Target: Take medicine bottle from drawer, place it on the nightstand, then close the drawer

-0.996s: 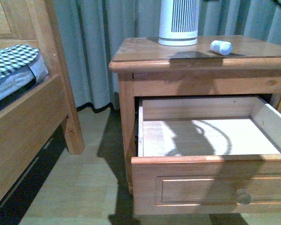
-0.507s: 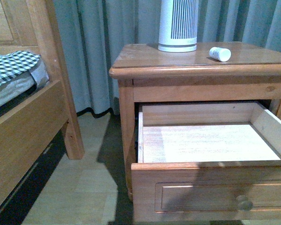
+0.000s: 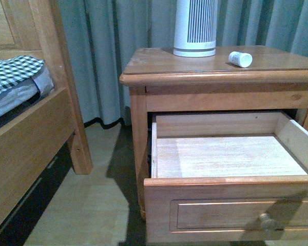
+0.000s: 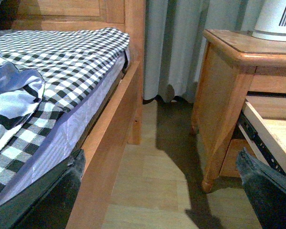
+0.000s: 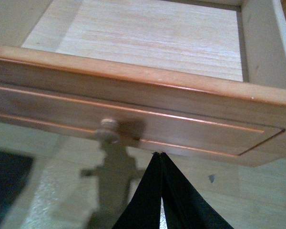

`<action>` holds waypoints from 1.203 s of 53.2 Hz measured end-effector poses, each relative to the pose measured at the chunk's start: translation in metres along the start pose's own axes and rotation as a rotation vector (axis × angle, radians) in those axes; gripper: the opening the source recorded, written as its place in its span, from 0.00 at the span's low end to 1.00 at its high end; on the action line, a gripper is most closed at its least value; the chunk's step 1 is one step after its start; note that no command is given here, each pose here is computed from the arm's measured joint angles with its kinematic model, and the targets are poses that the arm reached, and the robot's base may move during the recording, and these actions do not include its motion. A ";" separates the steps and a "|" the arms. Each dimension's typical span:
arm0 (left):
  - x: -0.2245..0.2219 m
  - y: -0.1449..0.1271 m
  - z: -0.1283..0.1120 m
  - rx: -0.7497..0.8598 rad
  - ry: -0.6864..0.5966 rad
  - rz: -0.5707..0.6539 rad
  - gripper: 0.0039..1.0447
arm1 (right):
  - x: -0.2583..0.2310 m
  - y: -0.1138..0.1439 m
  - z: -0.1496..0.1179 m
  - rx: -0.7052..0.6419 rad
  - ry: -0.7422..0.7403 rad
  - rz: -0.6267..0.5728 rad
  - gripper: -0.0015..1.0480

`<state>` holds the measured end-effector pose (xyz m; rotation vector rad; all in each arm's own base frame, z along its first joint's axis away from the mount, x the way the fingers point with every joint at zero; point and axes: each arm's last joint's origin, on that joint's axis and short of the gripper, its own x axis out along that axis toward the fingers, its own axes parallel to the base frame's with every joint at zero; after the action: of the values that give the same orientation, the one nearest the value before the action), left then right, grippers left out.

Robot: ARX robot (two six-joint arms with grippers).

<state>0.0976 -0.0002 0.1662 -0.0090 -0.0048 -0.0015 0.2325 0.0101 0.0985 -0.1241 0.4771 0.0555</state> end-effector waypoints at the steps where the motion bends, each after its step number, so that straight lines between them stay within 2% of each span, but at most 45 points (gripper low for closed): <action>1: 0.000 0.000 0.000 0.000 0.000 0.000 0.94 | 0.007 -0.001 -0.001 -0.007 0.004 -0.005 0.03; 11: 0.000 0.000 0.000 0.000 0.000 0.000 0.94 | 0.053 -0.006 0.001 -0.050 0.047 -0.041 0.03; 20: 0.000 0.000 0.000 0.000 0.000 0.000 0.94 | 0.102 -0.012 0.037 -0.084 -0.006 -0.083 0.03; 32: 0.000 0.000 0.000 0.000 0.000 0.000 0.94 | 0.150 -0.020 0.068 -0.096 -0.020 -0.133 0.03; 50: 0.000 0.000 0.000 0.000 0.000 0.000 0.94 | 0.179 -0.030 0.107 -0.099 -0.069 -0.165 0.03; 64: 0.000 0.000 0.000 0.000 0.000 0.000 0.94 | 0.191 -0.030 0.108 -0.095 -0.028 -0.177 0.03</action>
<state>0.0976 -0.0002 0.1661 -0.0090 -0.0044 -0.0015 0.4537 -0.0010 0.1090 -0.2583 0.4335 -0.0932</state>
